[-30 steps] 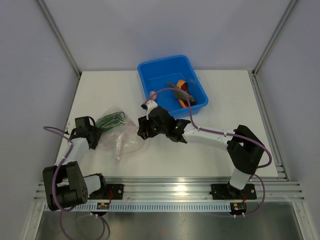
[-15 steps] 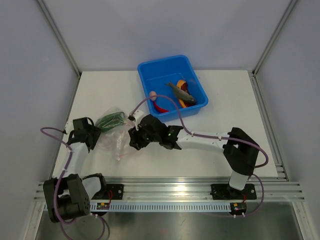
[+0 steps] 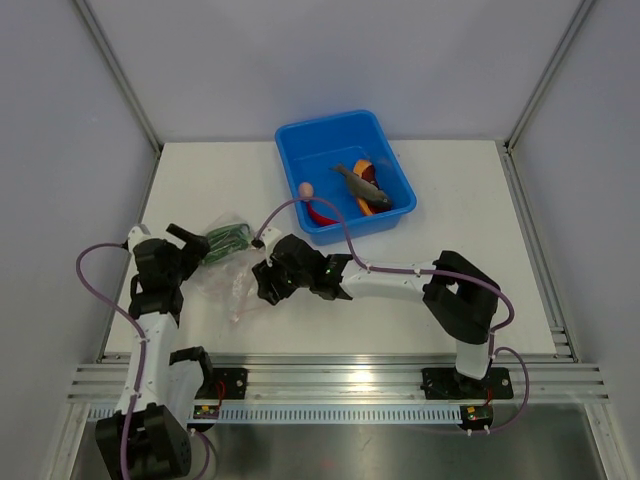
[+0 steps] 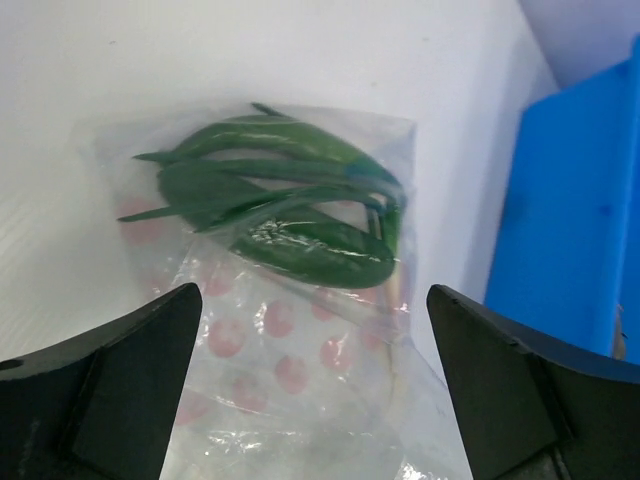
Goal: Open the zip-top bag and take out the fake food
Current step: Adjust the zipper food storage bag at the center of the board.
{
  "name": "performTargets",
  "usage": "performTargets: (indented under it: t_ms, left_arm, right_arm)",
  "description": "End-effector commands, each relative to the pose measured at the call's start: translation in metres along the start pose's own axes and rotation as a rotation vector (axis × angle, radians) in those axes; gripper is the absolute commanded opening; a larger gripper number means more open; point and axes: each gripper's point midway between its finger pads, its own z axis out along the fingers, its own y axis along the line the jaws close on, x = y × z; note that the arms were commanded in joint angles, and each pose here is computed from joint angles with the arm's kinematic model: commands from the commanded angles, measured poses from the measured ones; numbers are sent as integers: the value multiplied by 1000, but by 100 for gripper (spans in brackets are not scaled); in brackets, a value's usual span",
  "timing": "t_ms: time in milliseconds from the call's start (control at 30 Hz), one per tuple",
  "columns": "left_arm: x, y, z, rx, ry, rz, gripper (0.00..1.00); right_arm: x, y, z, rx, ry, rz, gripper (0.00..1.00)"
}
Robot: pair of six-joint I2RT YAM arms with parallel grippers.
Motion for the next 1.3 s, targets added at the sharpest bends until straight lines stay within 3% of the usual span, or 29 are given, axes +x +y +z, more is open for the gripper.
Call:
performTargets:
  t_ms: [0, 167, 433, 700, 800, 900, 933, 1067, 1267]
  left_arm:
    - [-11, -28, -5, 150, -33, 73, 99]
    - [-11, -41, 15, 183, 34, 146, 99]
    - [0, -24, 55, 64, 112, 56, 99]
    - [6, -2, 72, -67, 147, -2, 98]
    - [12, 3, 74, -78, 153, -13, 87]
    - [19, 7, 74, -74, 162, -32, 70]
    - [20, 8, 74, -75, 165, -34, 58]
    - [21, 11, 70, -78, 159, -47, 33]
    - [15, 25, 52, -123, 73, -68, 18]
  right_arm:
    - [-29, 4, -4, 5, -90, -26, 60]
    - [-28, -11, -4, 88, -100, -21, 61]
    - [-39, -11, -19, 92, -168, -6, 60]
    - [-35, -14, -13, 104, -148, -8, 60]
    - [-31, -16, -7, 109, -130, -10, 60]
    - [-28, -18, -3, 114, -117, -8, 60]
    - [-27, -19, -1, 117, -114, -8, 60]
    - [-24, -25, 6, 142, -98, -6, 58]
    - [-25, -38, 16, 170, -82, 15, 55]
